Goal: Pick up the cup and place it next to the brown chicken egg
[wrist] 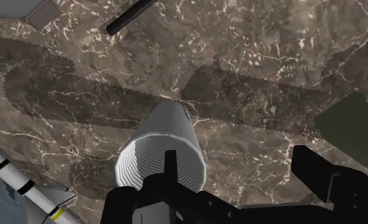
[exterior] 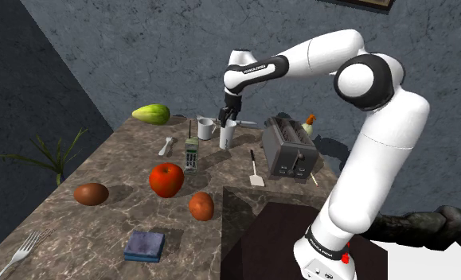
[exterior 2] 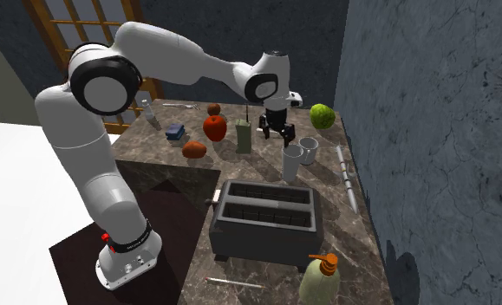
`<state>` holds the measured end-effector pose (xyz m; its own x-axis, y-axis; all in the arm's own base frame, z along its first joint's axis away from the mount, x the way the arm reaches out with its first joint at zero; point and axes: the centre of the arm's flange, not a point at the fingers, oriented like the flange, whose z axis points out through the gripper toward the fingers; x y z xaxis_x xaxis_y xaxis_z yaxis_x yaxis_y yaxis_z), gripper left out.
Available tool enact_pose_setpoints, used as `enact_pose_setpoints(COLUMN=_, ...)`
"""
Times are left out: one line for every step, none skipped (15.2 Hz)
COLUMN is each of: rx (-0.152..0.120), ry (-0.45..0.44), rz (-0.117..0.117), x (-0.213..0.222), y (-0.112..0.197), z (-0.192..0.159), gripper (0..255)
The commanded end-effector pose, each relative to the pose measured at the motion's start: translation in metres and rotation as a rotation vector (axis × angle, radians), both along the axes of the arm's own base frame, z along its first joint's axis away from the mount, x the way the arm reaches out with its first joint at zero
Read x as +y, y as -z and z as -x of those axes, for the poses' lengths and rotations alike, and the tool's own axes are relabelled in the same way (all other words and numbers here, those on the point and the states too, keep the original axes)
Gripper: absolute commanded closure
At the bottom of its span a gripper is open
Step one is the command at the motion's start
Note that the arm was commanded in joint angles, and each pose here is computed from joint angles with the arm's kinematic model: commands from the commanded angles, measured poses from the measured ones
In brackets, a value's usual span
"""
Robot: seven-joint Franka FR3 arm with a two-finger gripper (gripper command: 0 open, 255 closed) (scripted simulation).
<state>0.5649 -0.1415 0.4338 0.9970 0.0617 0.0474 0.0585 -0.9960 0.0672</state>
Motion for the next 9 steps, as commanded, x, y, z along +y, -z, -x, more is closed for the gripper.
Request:
enact_pose_setpoints(rx=0.001, ry=0.002, rz=0.009, x=-0.01, y=0.012, z=-0.018, gripper=0)
enact_pose_setpoints(rx=0.002, ry=0.003, rz=0.013, x=-0.015, y=0.019, z=-0.028, gripper=0)
enact_pose_setpoints(rx=0.003, ry=0.003, rz=0.014, x=-0.016, y=0.021, z=-0.031, gripper=0)
enact_pose_setpoints(rx=0.003, ry=0.003, rz=0.014, x=-0.017, y=0.027, z=-0.031, gripper=0)
enact_pose_setpoints(rx=0.003, ry=0.003, rz=0.014, x=-0.017, y=0.032, z=-0.031, gripper=0)
enact_pose_setpoints(rx=0.003, ry=0.003, rz=0.014, x=-0.017, y=0.037, z=-0.032, gripper=0)
enact_pose_setpoints(rx=0.003, ry=0.003, rz=0.014, x=-0.018, y=0.042, z=-0.032, gripper=0)
enact_pose_setpoints(rx=0.003, ry=0.003, rz=0.014, x=-0.018, y=0.048, z=-0.032, gripper=0)
enact_pose_setpoints(rx=0.003, ry=0.003, rz=0.014, x=-0.019, y=0.053, z=-0.032, gripper=0)
